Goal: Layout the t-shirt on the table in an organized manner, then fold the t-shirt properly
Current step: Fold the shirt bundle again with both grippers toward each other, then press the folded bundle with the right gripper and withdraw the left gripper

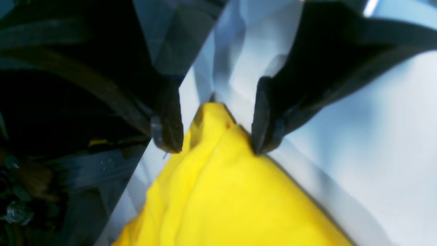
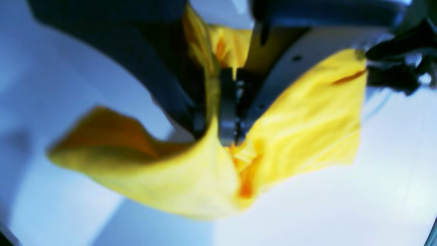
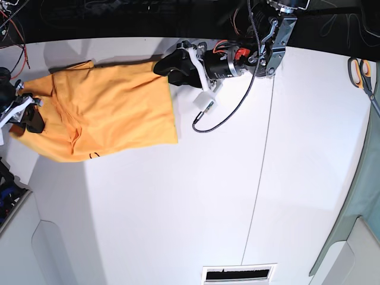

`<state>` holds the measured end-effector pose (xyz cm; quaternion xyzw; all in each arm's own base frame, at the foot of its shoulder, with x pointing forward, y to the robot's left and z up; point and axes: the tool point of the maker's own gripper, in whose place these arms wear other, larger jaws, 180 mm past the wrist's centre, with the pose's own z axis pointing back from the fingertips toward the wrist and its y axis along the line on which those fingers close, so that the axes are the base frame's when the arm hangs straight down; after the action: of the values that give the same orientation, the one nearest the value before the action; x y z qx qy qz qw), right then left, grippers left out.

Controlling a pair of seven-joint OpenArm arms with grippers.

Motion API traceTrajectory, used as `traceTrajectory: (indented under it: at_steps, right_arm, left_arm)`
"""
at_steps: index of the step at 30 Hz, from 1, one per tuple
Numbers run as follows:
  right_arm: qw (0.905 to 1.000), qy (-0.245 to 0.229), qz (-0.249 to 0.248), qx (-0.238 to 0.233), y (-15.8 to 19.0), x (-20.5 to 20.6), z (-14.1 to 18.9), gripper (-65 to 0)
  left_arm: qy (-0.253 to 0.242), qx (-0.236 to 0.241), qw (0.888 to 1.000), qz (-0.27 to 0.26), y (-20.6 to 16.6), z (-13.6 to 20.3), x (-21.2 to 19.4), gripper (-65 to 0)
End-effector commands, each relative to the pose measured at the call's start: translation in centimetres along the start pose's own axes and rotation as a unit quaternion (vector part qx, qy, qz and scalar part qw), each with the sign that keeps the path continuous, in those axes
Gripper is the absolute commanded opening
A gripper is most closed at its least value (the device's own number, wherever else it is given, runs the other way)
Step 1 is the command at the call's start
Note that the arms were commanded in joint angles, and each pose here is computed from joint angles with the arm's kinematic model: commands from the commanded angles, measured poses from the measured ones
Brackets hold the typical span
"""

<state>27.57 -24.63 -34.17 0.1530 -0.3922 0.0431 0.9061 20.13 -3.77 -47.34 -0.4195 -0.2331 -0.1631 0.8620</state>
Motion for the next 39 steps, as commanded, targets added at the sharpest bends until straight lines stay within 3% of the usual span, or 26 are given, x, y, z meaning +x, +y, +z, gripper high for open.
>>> traceTrajectory:
  at_steps: [1, 6, 12, 13, 16, 18, 24, 30, 34, 39]
  right_arm:
    - [0.9993, -0.025, 0.024, 0.012, 0.9, 1.9, 0.3, -65.0]
    - [0.9939, -0.002, 0.088, 0.065, 6.1, 1.6, -1.7, -65.0]
    - [0.9774, 0.051, 0.161, 0.128, 12.7, -0.9, -5.2, -65.0]
    - [0.9738, 0.059, 0.174, 0.134, 13.7, -1.5, -5.8, -60.4]
    - [0.9628, 0.069, 0.213, 0.151, 16.7, -3.0, -7.4, -29.9]
    - [0.9535, 0.070, 0.244, 0.163, 18.8, -3.7, -8.2, -22.5]
    - [0.9296, 0.059, 0.307, 0.196, 24.4, -3.3, -9.4, -22.6]
    - [0.9202, 0.033, 0.318, 0.227, 28.1, -1.5, -9.7, -22.6]
    - [0.9200, 0.043, 0.318, 0.225, 28.2, -1.9, -9.7, -22.6]
    - [0.9168, 0.067, 0.342, 0.195, 25.7, -2.6, -9.9, -22.6]
  left_arm:
    - [0.033, 0.027, 0.999, 0.013, 1.4, 0.0, -1.6, -28.7]
    - [0.035, 0.030, 0.999, 0.014, 1.9, 0.0, -1.3, -28.7]
    - [0.036, 0.031, 0.999, 0.014, 2.0, 0.0, -1.3, -28.7]
    - [0.036, 0.031, 0.999, 0.014, 2.0, 0.0, -1.3, -28.7]
    - [0.038, 0.031, 0.999, 0.014, 2.0, 0.0, -1.4, -28.7]
    - [0.038, 0.031, 0.999, 0.014, 2.0, 0.0, -1.4, -28.7]
    - [0.055, 0.030, 0.998, 0.015, 1.9, 0.1, -2.1, -28.7]
    - [0.064, 0.032, 0.997, 0.017, 2.0, 0.2, -2.7, -28.7]
    - [0.068, 0.031, 0.997, 0.018, 2.0, 0.3, -2.8, -28.7]
    - [0.066, 0.018, 0.997, 0.034, 1.5, 0.2, -2.7, -28.7]
